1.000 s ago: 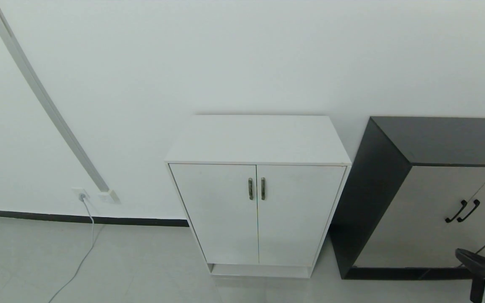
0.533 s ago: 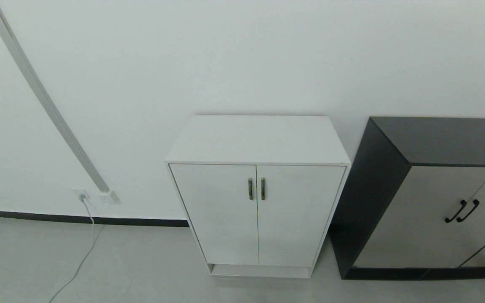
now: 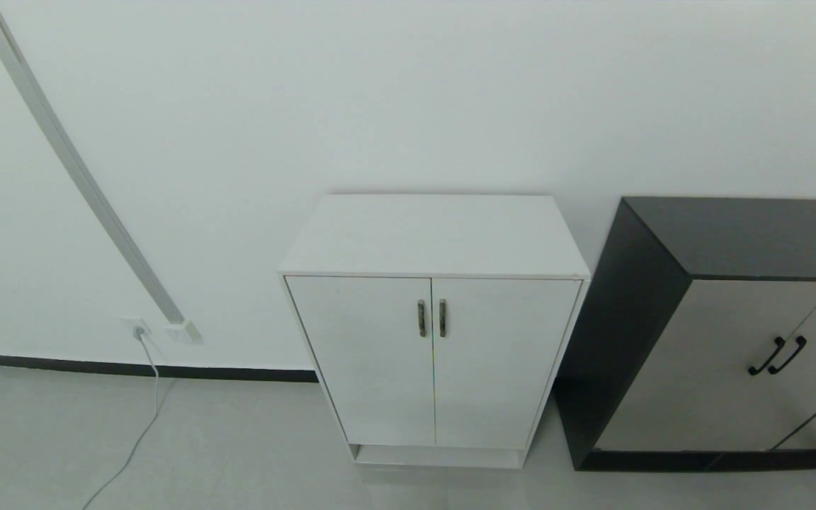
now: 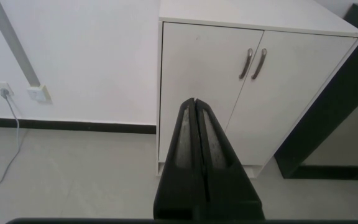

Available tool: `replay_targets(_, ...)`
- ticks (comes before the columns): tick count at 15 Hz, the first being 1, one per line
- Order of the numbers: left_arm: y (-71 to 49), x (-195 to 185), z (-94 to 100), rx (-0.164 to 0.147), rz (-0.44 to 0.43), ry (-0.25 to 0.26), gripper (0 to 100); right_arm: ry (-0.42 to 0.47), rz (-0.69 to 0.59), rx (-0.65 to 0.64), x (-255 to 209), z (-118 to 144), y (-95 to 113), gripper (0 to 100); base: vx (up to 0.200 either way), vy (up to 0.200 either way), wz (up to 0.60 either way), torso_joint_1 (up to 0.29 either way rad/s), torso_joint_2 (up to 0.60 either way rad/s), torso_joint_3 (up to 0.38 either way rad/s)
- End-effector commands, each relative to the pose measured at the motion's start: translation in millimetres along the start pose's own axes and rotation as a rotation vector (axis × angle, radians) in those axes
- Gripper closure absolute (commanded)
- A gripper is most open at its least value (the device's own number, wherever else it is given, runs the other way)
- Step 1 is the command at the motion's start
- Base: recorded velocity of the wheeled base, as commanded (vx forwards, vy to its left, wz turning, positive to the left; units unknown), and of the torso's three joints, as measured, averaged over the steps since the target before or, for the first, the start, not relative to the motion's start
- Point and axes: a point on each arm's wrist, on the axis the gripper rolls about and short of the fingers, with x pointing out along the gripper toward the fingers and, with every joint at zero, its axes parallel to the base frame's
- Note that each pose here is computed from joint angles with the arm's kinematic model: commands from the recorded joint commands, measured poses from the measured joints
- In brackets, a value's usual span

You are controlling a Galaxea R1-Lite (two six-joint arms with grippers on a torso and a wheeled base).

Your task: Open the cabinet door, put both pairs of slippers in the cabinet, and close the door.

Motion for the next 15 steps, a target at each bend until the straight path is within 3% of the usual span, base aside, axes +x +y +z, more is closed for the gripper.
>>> replay_targets(1, 0.0, 0, 0.1, 0.000, 0.000, 0.001, 100, -0.038, 0.045, -0.030, -7, -7, 2, 100, 0.000, 0.000, 0.00, 0.000, 0.00, 0.000)
replay_targets(15, 0.0, 0, 0.1, 0.000, 0.000, 0.001, 100, -0.329, -0.113, 0.007, -27, -17, 4, 100, 0.000, 0.000, 0.00, 0.000, 0.00, 0.000)
